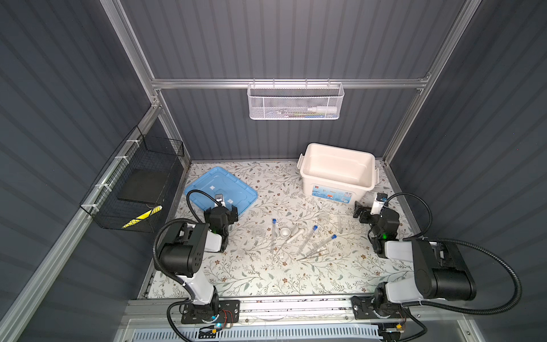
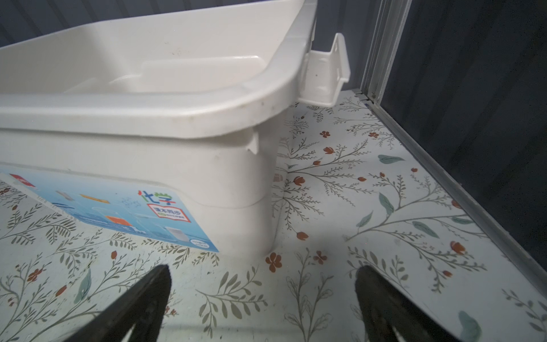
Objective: Organize the chemistry lab equipment
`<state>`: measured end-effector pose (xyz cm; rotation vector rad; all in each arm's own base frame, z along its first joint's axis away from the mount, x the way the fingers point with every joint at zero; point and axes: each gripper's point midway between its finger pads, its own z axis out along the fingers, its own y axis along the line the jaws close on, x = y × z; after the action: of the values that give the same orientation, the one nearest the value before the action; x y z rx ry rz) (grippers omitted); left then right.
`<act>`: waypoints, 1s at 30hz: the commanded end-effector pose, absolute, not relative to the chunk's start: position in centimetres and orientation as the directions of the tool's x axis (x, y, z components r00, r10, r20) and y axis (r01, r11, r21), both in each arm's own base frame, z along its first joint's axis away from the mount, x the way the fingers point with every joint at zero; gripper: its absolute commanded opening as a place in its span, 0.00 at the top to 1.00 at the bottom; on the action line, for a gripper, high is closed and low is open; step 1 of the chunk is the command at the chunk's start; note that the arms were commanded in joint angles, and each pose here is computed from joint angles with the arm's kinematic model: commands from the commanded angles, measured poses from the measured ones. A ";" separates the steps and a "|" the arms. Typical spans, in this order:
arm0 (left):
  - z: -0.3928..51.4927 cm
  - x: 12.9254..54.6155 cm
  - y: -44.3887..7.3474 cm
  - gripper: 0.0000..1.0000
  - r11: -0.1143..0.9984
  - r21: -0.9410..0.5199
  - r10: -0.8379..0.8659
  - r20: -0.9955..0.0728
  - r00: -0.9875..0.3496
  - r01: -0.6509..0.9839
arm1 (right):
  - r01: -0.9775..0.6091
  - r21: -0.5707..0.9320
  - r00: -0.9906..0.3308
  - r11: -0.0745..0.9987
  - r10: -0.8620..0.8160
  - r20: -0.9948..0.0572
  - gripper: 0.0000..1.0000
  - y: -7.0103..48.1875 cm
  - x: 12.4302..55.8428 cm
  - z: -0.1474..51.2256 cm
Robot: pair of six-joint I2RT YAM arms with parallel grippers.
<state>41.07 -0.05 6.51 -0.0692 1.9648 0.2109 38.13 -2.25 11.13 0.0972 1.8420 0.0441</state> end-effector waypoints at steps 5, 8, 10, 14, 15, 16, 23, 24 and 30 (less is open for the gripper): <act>6.6 41.4 0.2 0.00 0.982 0.119 0.053 -0.919 -0.391 -0.147 | 0.031 0.074 -0.249 0.997 0.080 -0.965 0.01 -2.1 38.7 11.9; 6.6 41.4 0.1 0.00 0.982 0.119 0.054 -0.919 -0.392 -0.145 | 0.031 0.075 -0.248 0.997 0.080 -0.965 0.01 -2.1 38.7 11.9; 6.7 41.4 0.2 0.00 0.982 0.119 0.053 -0.919 -0.391 -0.145 | 0.035 0.075 -0.247 0.997 0.081 -0.966 0.01 -2.2 38.6 11.9; 8.5 41.2 0.9 0.00 0.974 0.117 0.037 -0.926 -0.375 -0.193 | 0.078 0.082 -0.214 0.994 0.097 -0.972 0.01 -2.9 38.0 12.7; 9.0 41.0 1.2 0.00 0.971 0.114 0.025 -0.923 -0.385 -0.210 | 0.082 0.081 -0.209 0.993 0.097 -0.973 0.01 -2.9 37.7 13.0; 9.6 40.7 1.3 0.00 0.969 0.111 0.014 -0.918 -0.397 -0.223 | 0.085 0.082 -0.203 0.993 0.098 -0.974 0.01 -3.0 37.5 13.6; 13.9 38.9 0.8 0.01 0.970 -0.032 -0.112 -0.939 -0.324 -0.242 | 0.096 0.155 -0.280 0.983 0.176 -0.944 0.01 -2.5 36.2 14.7; 14.2 38.7 0.5 0.00 0.972 -0.043 -0.119 -0.938 -0.326 -0.233 | 0.100 0.167 -0.283 0.981 0.189 -0.940 0.01 -2.5 36.0 14.7; 15.9 37.3 -4.7 0.00 0.994 0.003 -0.035 -0.938 -0.345 -0.111 | 0.074 0.204 -0.345 0.976 0.217 -0.913 0.01 -1.3 34.5 15.1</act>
<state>37.89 -2.83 15.52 -0.1519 1.8908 0.0844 35.22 -2.11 15.84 0.1994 1.8458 0.1059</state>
